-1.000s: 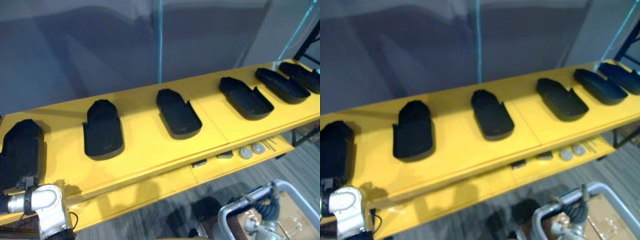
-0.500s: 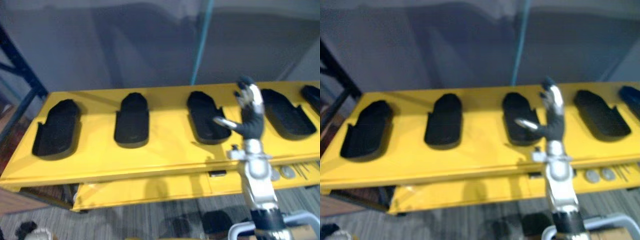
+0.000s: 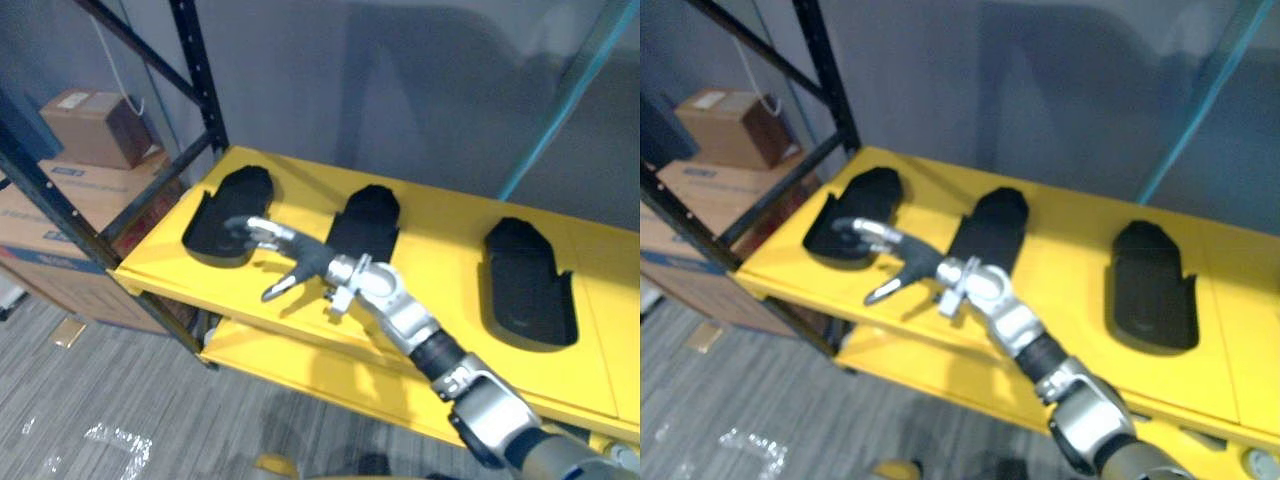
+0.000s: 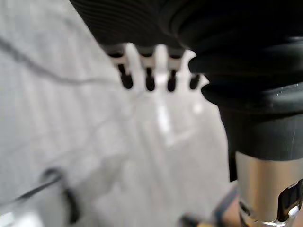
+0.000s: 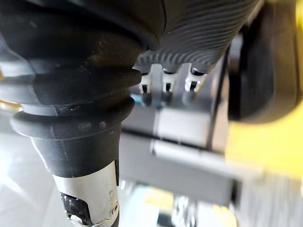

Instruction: Walk over and take plastic housings, then place them on the shelf

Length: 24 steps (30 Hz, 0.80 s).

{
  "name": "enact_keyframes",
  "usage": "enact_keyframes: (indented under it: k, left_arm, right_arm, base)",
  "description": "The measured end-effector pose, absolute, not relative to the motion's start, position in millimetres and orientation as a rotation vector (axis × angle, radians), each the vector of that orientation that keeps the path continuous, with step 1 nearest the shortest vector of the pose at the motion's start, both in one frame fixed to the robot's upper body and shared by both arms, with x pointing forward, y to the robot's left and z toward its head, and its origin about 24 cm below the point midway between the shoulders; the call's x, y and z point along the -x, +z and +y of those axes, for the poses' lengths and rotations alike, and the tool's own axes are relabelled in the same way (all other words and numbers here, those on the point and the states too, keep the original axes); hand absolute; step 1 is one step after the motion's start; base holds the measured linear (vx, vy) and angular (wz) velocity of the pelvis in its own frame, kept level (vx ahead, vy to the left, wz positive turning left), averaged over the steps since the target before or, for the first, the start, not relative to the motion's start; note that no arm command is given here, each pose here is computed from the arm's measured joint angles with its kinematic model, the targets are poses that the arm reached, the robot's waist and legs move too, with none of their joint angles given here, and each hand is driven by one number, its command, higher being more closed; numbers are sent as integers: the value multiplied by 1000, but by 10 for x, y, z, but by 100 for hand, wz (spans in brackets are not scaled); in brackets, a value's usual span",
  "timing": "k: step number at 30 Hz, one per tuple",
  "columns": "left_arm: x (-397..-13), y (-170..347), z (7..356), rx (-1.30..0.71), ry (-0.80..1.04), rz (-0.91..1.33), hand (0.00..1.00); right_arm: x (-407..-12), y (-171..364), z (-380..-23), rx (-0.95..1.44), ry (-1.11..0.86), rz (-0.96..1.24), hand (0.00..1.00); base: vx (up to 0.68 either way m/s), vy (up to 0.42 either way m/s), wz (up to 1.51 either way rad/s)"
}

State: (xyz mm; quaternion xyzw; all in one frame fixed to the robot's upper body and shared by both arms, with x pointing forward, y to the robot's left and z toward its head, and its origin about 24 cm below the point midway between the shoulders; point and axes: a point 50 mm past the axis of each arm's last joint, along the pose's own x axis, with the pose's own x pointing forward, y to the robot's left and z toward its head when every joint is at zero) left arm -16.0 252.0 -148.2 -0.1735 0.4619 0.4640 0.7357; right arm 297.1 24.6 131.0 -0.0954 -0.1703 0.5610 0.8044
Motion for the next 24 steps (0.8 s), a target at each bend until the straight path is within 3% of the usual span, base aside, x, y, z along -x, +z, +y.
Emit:
enact_keyframes:
  k: [7, 12, 24]
  left_arm:
    - [-378, -1526, 2262, 374, 703, 975, 0]
    - [-472, -1545, 2078, 380, 575, 988, 0]
    - [-566, -1546, 1918, 373, 449, 994, 0]
  right_arm:
    - [-2975, 1416, 366, 299, 1225, -410, 0]
    - [-2983, 1592, 463, 395, 1222, -485, 0]
    - [-3236, 1735, 430, 456, 904, -543, 0]
  base:
    - [-84, 3, 67]
    - [-85, -45, 18]
    - [-37, -32, 5]
